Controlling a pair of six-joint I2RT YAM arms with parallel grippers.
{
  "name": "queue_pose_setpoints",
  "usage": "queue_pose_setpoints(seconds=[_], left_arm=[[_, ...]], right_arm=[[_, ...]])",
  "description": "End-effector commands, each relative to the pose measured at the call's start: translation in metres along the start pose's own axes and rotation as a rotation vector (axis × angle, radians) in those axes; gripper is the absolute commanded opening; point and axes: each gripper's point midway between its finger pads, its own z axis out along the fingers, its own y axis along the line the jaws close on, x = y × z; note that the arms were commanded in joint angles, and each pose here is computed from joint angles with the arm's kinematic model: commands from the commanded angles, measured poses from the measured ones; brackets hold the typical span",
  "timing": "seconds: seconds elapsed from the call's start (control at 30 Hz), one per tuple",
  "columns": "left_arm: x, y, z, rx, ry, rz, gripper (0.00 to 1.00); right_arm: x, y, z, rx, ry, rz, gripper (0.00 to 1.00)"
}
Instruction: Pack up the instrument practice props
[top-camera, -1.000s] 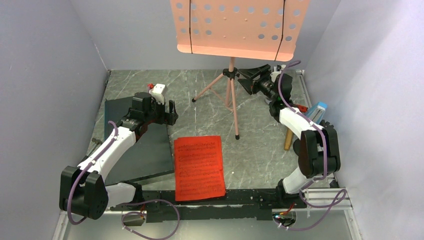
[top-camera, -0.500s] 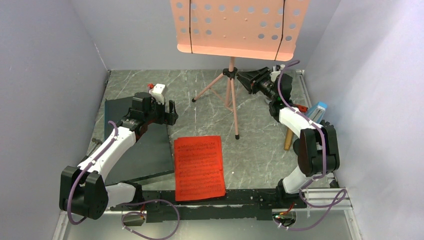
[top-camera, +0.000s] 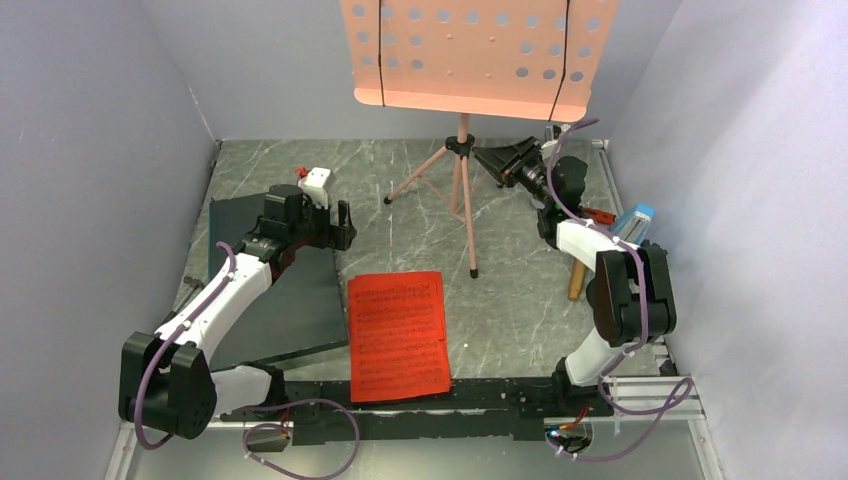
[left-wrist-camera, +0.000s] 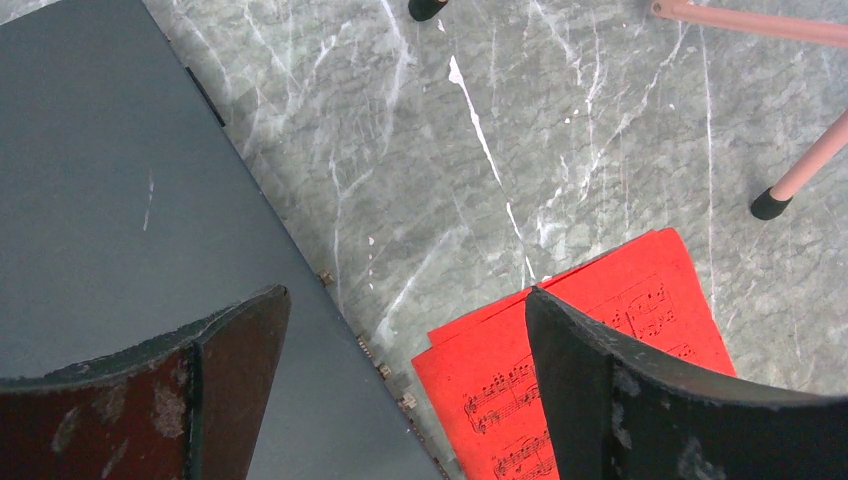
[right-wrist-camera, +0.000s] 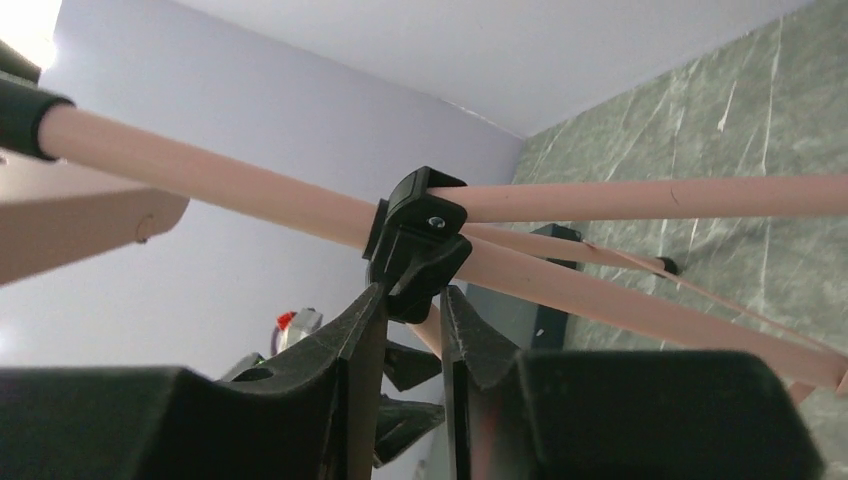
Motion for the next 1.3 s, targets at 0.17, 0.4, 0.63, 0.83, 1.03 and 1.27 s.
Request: queue_pose_setpoints(seconds=[0.17, 0.4, 0.63, 0.83, 1.03, 1.27], left_arm=[[-0.021, -0.004, -0.005, 0.019, -0.069, 0.022, 0.94], [-0.02, -0.002, -0.006, 0.006, -0.067, 0.025, 0.94], [-0.018, -0.003, -0.003, 0.011, -0.062, 0.023, 0.94], [-0.017, -0.003, -0.003, 0.015, -0.059, 0.022, 0.94], [-0.017, -0.003, -0.003, 0.016, -0.06, 0.021, 0.94], [-0.017, -0.004, -0.002, 0.021, -0.058, 0.019, 0.94]], right_arm=[[-0.006, -0.005, -0.009, -0.168, -0.011, -0.263, 0.25], [-0.019, -0.044, -0.017, -0.071, -0.059, -0.271, 0.25], [-0.018, -0.056, -0.023, -0.019, -0.039, -0.321, 0.25], [-0.021, -0.033, -0.027, -0.105, -0.05, -0.323, 0.41], [-0.034, -0.003, -0.021, -0.154, -0.07, -0.213, 0.65], [-0.042, 0.008, -0.012, -0.106, -0.05, -0.145, 0.69]])
